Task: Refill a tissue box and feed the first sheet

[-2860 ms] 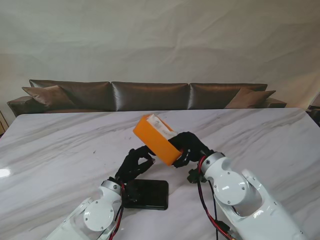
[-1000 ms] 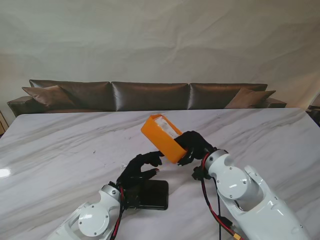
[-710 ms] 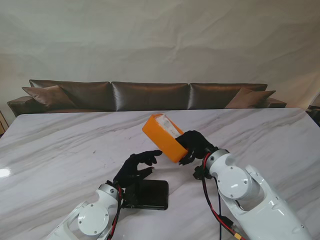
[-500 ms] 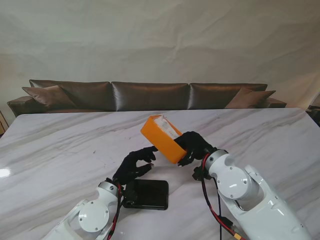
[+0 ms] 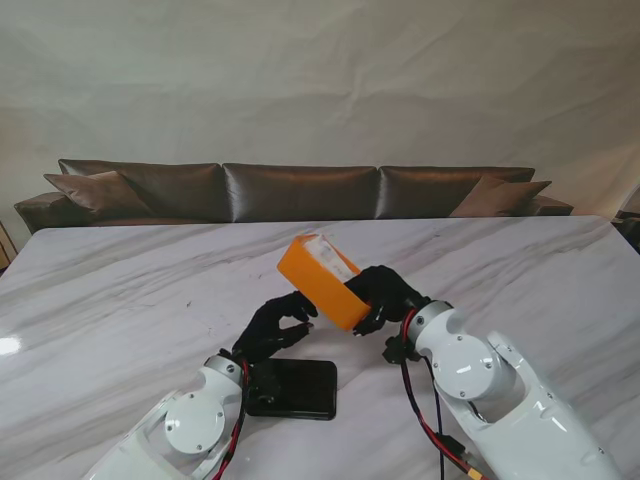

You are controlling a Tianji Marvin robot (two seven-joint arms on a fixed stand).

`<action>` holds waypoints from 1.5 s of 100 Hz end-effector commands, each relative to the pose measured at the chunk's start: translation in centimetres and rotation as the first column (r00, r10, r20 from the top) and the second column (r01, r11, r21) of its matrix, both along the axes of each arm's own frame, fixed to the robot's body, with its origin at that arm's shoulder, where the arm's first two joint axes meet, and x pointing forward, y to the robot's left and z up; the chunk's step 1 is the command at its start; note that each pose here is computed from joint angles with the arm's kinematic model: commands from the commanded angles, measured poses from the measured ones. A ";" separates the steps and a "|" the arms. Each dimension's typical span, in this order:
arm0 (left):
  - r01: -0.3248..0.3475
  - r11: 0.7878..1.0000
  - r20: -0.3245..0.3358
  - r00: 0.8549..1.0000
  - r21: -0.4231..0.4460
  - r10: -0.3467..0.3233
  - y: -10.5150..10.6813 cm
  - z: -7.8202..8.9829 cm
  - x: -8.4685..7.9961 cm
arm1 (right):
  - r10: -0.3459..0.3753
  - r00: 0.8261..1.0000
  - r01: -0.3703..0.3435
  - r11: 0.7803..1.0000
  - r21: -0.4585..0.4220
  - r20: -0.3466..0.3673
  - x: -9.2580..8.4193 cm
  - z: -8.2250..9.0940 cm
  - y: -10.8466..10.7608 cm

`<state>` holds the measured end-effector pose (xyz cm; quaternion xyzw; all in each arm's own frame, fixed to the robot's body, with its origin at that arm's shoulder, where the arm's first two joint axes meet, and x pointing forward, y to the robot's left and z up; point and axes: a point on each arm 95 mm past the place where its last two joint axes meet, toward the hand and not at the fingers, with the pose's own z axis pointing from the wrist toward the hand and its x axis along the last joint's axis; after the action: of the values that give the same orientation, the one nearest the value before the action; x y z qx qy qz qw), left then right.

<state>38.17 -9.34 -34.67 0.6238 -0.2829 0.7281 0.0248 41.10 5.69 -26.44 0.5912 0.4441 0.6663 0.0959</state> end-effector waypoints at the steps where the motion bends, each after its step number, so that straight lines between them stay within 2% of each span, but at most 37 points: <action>1: 0.017 1.000 -0.017 1.000 -0.008 -0.017 -0.3 -0.3 -0.2 | 0.013 1.000 -0.013 1.000 -0.004 -0.008 -0.1 0.0 0.2; 31: 0.079 0.997 -0.019 0.997 -0.028 -0.079 -1.0 -0.4 -1.1 | 0.008 1.000 -0.008 1.000 0.000 -0.023 0.3 -0.6 0.3; 59: 0.104 0.994 -0.020 0.994 -0.035 -0.104 -1.1 -0.6 -1.8 | -0.006 1.000 0.006 1.000 -0.006 -0.029 0.5 -0.6 0.0; 91: 0.067 0.998 -0.009 0.998 0.000 -0.067 0.4 -0.1 -2.4 | -0.017 0.999 0.016 1.000 -0.012 -0.040 0.6 -0.8 -0.4; 114: 0.016 0.999 -0.038 0.999 0.034 -0.015 1.4 -0.4 -1.8 | -0.014 0.999 0.014 1.000 -0.007 -0.039 0.6 -0.8 -0.3; 130: -0.002 0.999 -0.051 0.999 0.052 0.005 1.3 -0.7 -1.1 | -0.005 0.999 0.004 1.000 -0.007 -0.040 0.6 -0.9 -0.2; 150: 0.009 1.000 -0.067 0.998 0.028 -0.007 0.4 -1.3 -0.2 | 0.006 0.999 -0.006 1.000 -0.013 -0.040 0.5 -0.8 0.0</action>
<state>37.84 -8.22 -36.01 0.6495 -0.2930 0.7014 0.0193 41.78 5.39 -27.29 0.6052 0.4445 0.6536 0.0946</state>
